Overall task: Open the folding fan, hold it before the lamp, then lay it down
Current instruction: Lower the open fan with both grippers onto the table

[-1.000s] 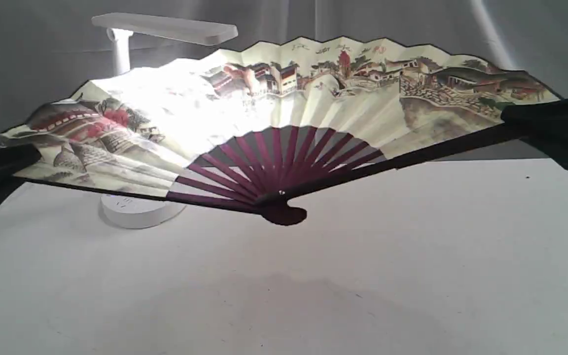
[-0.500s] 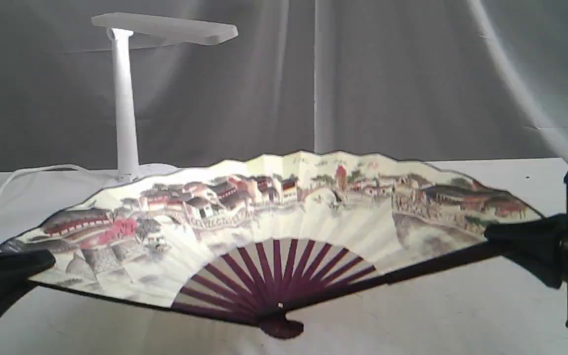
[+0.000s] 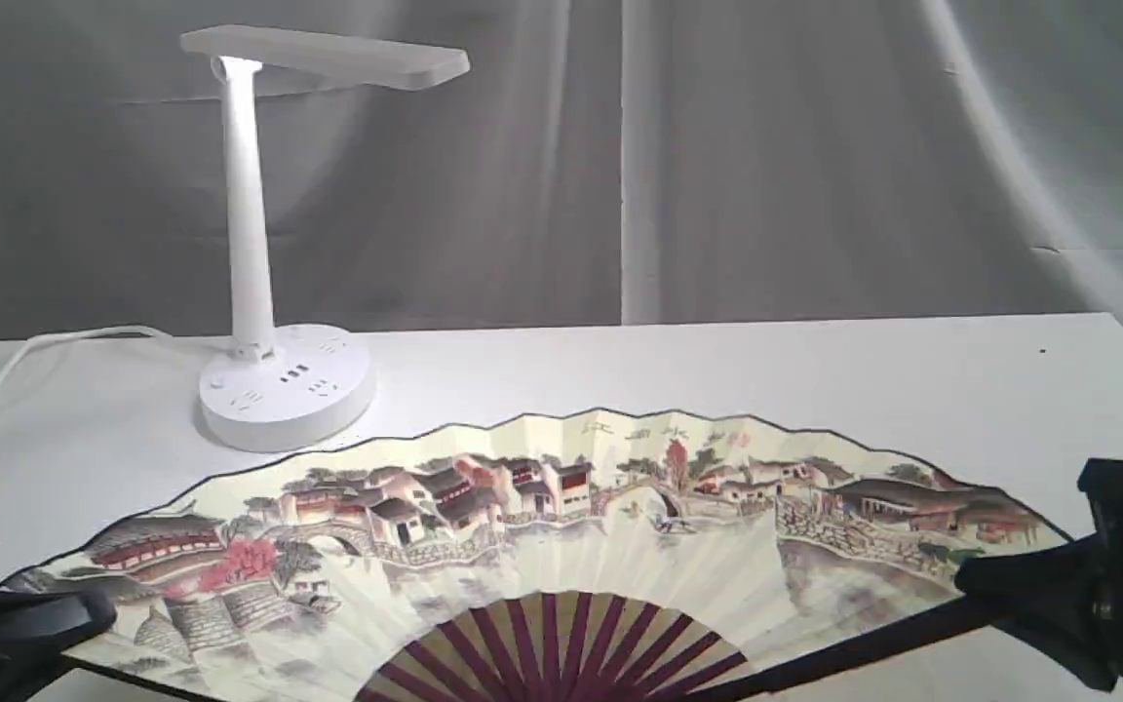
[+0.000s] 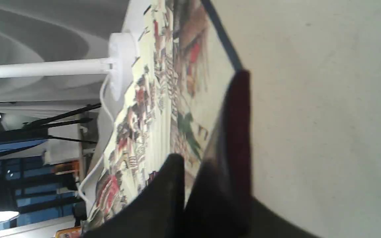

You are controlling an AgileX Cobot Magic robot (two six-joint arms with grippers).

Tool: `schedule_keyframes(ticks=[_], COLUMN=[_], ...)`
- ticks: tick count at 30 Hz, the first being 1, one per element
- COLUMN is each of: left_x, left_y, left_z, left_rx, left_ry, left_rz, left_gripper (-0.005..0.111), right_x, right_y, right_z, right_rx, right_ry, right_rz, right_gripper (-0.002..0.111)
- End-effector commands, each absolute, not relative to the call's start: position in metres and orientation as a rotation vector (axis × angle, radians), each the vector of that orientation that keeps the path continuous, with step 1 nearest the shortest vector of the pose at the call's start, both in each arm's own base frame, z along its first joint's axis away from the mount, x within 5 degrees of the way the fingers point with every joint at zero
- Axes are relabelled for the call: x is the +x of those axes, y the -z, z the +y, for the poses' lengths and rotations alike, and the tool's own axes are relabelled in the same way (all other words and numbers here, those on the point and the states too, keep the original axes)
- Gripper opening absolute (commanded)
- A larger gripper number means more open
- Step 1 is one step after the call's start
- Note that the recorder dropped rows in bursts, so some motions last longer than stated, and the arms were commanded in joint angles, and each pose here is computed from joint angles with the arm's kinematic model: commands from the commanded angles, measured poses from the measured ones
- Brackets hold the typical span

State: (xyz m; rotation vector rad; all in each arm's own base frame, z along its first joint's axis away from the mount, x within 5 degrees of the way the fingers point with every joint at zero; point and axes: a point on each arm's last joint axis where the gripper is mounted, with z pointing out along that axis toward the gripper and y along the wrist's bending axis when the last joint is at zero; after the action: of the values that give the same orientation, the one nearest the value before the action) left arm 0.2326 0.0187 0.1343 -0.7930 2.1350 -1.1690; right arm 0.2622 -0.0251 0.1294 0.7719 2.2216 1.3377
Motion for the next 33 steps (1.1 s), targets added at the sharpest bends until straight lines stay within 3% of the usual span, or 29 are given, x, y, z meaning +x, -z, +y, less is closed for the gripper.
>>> schedule_keyframes(ticks=[1, 15, 19, 24, 30, 33], left_x=[0.231, 0.232, 0.234, 0.234, 0.233, 0.233], left_y=[-0.123, -0.123, -0.123, -0.123, -0.121, -0.12], left_z=[0.032, 0.034, 0.036, 0.037, 0.039, 0.04], left_rx=[-0.722, -0.686, -0.67, -0.677, -0.679, -0.691], left_ry=[0.896, 0.86, 0.824, 0.812, 0.771, 0.756], left_rz=[2.241, 2.233, 2.218, 2.217, 2.235, 2.239], left_gripper=[0.0, 0.001, 0.006, 0.028, 0.07, 0.077], right_x=[0.26, 0.257, 0.257, 0.257, 0.255, 0.252], right_y=[-0.115, -0.106, -0.106, -0.105, -0.103, -0.099], right_z=[-0.046, -0.056, -0.055, -0.056, -0.056, -0.063], right_rx=[0.824, 0.848, 0.777, 0.775, 0.693, 0.644], right_ry=[-0.984, -0.789, -0.769, -0.759, -0.711, -0.575], right_rz=[2.305, 2.372, 2.385, 2.389, 2.439, 2.489], right_gripper=[0.0, 0.0, 0.001, 0.026, 0.066, 0.082])
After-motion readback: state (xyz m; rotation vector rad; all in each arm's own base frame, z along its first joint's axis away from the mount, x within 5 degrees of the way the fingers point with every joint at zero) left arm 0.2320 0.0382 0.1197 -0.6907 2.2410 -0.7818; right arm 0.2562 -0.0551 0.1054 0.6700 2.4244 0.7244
